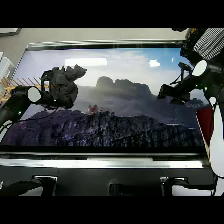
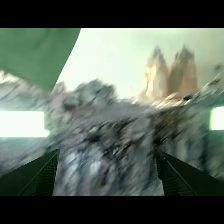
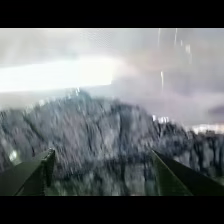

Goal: Fold the clothes and pants, and hang the long-sleeved shirts on hangers.

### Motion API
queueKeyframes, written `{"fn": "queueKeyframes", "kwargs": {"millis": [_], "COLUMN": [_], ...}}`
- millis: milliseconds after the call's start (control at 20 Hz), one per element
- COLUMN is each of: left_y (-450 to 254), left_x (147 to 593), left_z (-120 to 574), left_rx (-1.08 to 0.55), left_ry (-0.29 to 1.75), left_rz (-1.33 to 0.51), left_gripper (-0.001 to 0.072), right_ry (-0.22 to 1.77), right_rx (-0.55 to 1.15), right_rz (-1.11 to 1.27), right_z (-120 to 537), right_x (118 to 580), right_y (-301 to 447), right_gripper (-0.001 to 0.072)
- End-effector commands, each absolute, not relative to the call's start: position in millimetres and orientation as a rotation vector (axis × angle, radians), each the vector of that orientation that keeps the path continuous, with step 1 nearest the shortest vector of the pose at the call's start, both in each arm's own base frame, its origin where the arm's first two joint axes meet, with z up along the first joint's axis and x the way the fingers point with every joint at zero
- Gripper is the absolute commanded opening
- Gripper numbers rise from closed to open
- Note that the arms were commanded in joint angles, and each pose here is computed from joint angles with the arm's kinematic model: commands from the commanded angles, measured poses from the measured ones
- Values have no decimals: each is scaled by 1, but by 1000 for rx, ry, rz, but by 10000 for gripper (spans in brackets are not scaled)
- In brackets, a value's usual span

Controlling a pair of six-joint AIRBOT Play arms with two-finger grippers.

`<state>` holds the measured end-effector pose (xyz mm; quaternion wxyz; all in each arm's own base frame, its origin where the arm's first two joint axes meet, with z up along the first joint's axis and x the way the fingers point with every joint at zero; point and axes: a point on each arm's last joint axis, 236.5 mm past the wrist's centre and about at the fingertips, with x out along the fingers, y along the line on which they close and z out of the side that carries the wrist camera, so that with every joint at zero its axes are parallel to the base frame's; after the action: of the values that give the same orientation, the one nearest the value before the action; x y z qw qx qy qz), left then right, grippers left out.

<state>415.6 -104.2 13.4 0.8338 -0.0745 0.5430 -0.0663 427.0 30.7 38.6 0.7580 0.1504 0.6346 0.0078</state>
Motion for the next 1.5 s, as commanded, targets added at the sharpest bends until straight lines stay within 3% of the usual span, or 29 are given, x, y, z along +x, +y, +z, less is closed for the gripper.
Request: {"fn": "queueKeyframes", "kwargs": {"millis": [0,100,250,350,500,650,750,900,1100,1150,1300,1350,1450], "left_y": [-128,-145,-121,-87,-32,17,16,-14,-58,-64,-79,-90,-113], "left_x": [442,469,535,574,618,593,573,603,650,652,637,636,647], "left_z": [28,50,121,149,95,3,-39,-56,-36,-37,-53,-39,30], "left_rx": [-303,-447,-439,-448,-473,-649,-712,-831,-859,-852,-845,-810,-693], "left_ry": [1034,902,479,369,640,1064,1231,1148,942,935,1025,1010,844], "left_rz": [-181,-207,-174,-119,-33,188,210,125,-7,-12,-43,-120,-274], "left_gripper": [705,707,710,710,710,711,710,710,706,678,67,25,24], "right_ry": [1275,1211,1090,1048,1018,1047,1059,1058,1133,1161,1218,1210,1148], "right_rx": [328,332,338,340,322,321,319,320,304,303,297,270,197], "right_rz": [19,16,11,9,19,21,22,22,38,49,71,90,117], "right_z": [44,49,60,65,68,65,63,64,56,54,55,60,76], "right_x": [452,466,492,500,506,501,498,498,482,476,460,458,463], "right_y": [29,28,24,23,22,23,23,23,26,29,33,33,29], "right_gripper": [705,705,698,697,697,697,697,698,699,699,696,695,694]}}
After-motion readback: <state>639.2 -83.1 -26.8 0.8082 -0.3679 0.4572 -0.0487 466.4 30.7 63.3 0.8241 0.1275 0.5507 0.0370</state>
